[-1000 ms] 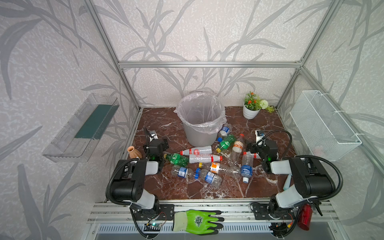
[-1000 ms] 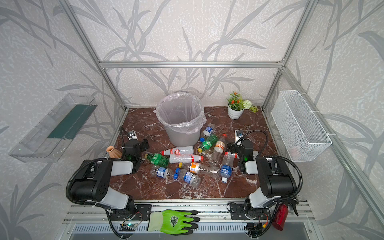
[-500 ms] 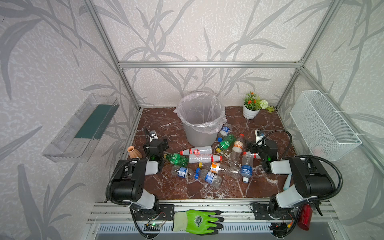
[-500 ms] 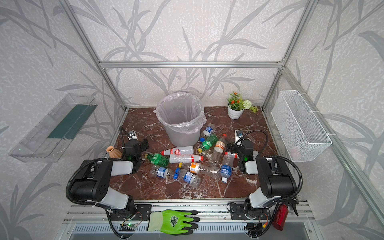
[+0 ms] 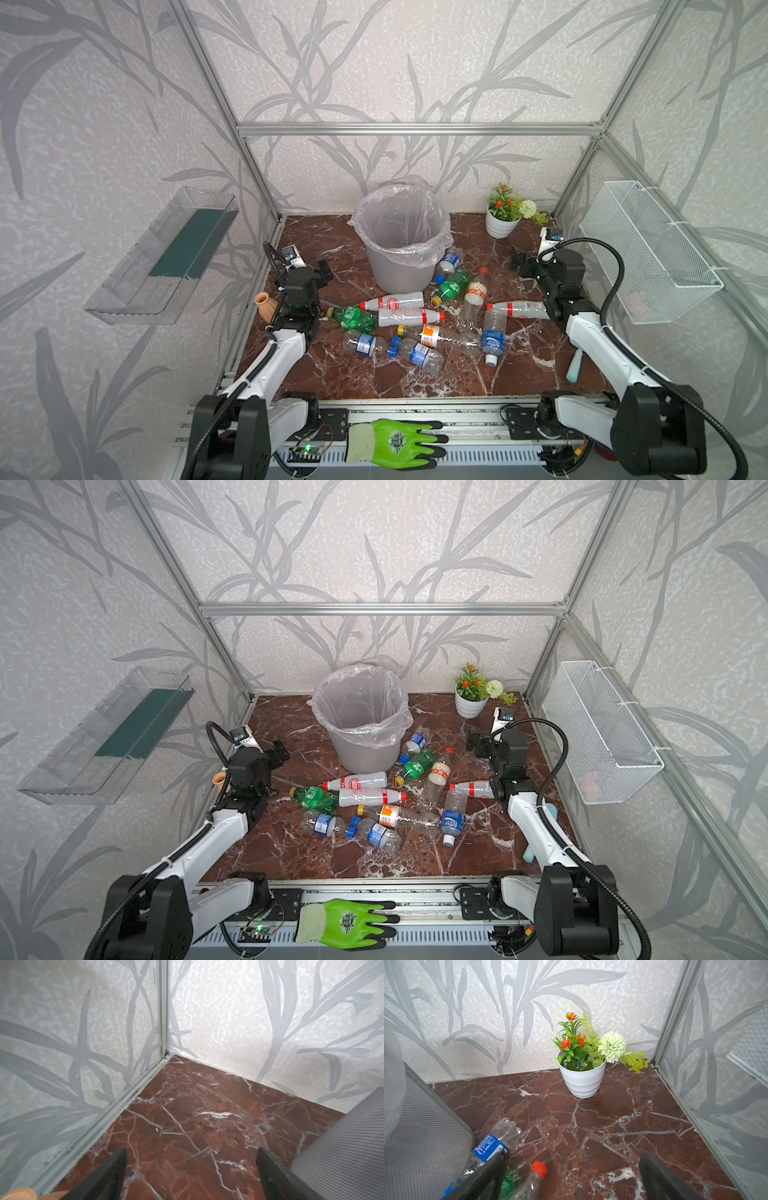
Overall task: Throw the plastic bottles in the bin
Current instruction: 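Reach the right gripper to the white red-capped bottle while the left arm moves forward, then grasp the white bottle with the right gripper and lift it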
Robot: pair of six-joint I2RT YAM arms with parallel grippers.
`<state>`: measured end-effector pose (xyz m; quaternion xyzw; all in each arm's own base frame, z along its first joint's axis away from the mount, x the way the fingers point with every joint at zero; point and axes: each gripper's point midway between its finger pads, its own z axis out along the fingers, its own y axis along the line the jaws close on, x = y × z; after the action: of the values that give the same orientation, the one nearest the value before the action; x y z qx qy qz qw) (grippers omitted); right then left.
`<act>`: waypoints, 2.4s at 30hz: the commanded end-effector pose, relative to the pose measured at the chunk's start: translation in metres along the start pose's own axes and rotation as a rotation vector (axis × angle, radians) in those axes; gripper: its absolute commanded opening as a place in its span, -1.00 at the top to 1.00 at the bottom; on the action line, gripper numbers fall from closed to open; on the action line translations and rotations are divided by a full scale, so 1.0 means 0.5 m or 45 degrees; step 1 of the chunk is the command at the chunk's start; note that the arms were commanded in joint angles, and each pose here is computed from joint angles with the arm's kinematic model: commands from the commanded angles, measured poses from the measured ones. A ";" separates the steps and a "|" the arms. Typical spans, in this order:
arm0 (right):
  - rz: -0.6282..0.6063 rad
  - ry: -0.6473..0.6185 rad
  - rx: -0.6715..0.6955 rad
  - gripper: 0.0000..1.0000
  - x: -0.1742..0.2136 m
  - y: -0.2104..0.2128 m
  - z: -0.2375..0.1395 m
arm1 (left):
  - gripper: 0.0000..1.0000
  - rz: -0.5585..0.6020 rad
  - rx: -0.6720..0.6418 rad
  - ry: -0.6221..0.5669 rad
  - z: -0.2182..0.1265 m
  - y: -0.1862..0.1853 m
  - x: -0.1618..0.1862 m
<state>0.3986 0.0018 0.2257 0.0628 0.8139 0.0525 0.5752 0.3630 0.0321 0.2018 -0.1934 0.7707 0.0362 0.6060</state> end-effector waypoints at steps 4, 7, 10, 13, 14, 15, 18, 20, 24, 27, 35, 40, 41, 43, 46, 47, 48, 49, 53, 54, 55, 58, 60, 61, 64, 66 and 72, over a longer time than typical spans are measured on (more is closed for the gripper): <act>0.174 0.396 0.124 -0.96 0.107 -0.034 0.000 | -0.92 0.029 0.104 0.215 -0.055 -0.048 0.092; 0.304 0.469 0.234 -0.96 0.137 -0.057 -0.027 | -0.92 0.047 0.137 0.213 -0.083 -0.054 0.103; 0.440 0.472 0.291 -0.96 0.165 -0.066 -0.060 | -0.93 0.043 0.166 0.205 -0.103 -0.049 0.110; 0.539 0.495 0.375 -0.97 0.190 -0.082 -0.100 | -0.93 0.045 0.188 0.209 -0.114 -0.046 0.119; 0.558 0.501 0.394 -0.97 0.194 -0.085 -0.114 | -0.93 0.048 0.193 0.217 -0.116 -0.045 0.124; 0.567 0.513 0.416 -0.97 0.202 -0.089 -0.126 | -0.93 0.046 0.200 0.222 -0.117 -0.046 0.128; 0.648 0.532 0.484 -0.97 0.223 -0.102 -0.158 | -0.93 0.037 0.226 0.235 -0.118 -0.051 0.140; 0.689 0.552 0.510 -0.96 0.245 -0.107 -0.170 | -0.93 0.037 0.240 0.248 -0.117 -0.056 0.147; 0.766 0.602 0.540 -0.92 0.291 -0.112 -0.170 | -0.93 0.049 0.258 0.278 -0.111 -0.064 0.157; 0.801 0.632 0.548 -0.89 0.315 -0.114 -0.153 | -0.93 0.049 0.283 0.297 -0.109 -0.074 0.162; 0.811 0.654 0.610 -0.83 0.340 -0.136 -0.105 | -0.93 0.056 0.279 0.312 -0.108 -0.073 0.172; 0.820 0.694 0.646 -0.80 0.360 -0.144 -0.081 | -0.93 0.061 0.266 0.322 -0.108 -0.068 0.180; 0.831 0.701 0.651 -0.79 0.367 -0.144 -0.076 | -0.93 0.061 0.265 0.324 -0.108 -0.067 0.180; 0.848 0.708 0.663 -0.77 0.376 -0.146 -0.069 | -0.93 0.065 0.266 0.327 -0.108 -0.068 0.182; 0.858 0.699 0.688 -0.74 0.382 -0.153 -0.058 | -0.93 0.065 0.265 0.331 -0.107 -0.068 0.183; 0.862 0.692 0.693 -0.73 0.382 -0.155 -0.053 | -0.93 0.065 0.265 0.332 -0.107 -0.068 0.184; 0.864 0.683 0.694 -0.72 0.380 -0.156 -0.047 | -0.93 0.066 0.266 0.334 -0.106 -0.068 0.184; 0.867 0.679 0.691 -0.70 0.380 -0.156 -0.041 | -0.94 0.067 0.265 0.338 -0.106 -0.068 0.186; 0.893 0.691 0.706 -0.63 0.386 -0.158 -0.021 | -0.93 0.068 0.262 0.350 -0.105 -0.068 0.191; 0.900 0.697 0.706 -0.60 0.388 -0.157 -0.015 | -0.93 0.068 0.262 0.353 -0.104 -0.068 0.192; 0.908 0.705 0.707 -0.58 0.391 -0.157 -0.011 | -0.93 0.066 0.261 0.355 -0.104 -0.068 0.193; 0.926 0.713 0.701 -0.45 0.395 -0.155 0.004 | -0.93 0.066 0.256 0.362 -0.105 -0.066 0.197; 0.935 0.715 0.694 -0.36 0.395 -0.153 0.014 | -0.93 0.064 0.255 0.362 -0.107 -0.064 0.197; 0.940 0.712 0.693 -0.32 0.394 -0.153 0.018 | -0.93 0.063 0.256 0.361 -0.107 -0.065 0.197; 0.951 0.675 0.689 -0.10 0.383 -0.154 0.027 | -0.93 0.064 0.254 0.367 -0.107 -0.064 0.199; 0.960 0.635 0.677 0.03 0.369 -0.155 0.033 | -0.93 0.063 0.254 0.370 -0.107 -0.063 0.200; 0.954 0.480 0.579 0.12 0.296 -0.145 0.042 | -0.93 0.056 0.237 0.379 -0.109 -0.056 0.207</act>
<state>0.3474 -0.0407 0.0365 0.4706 0.8371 0.0653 0.2712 0.3072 -0.0372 0.1291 -0.1142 0.8537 -0.0516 0.5054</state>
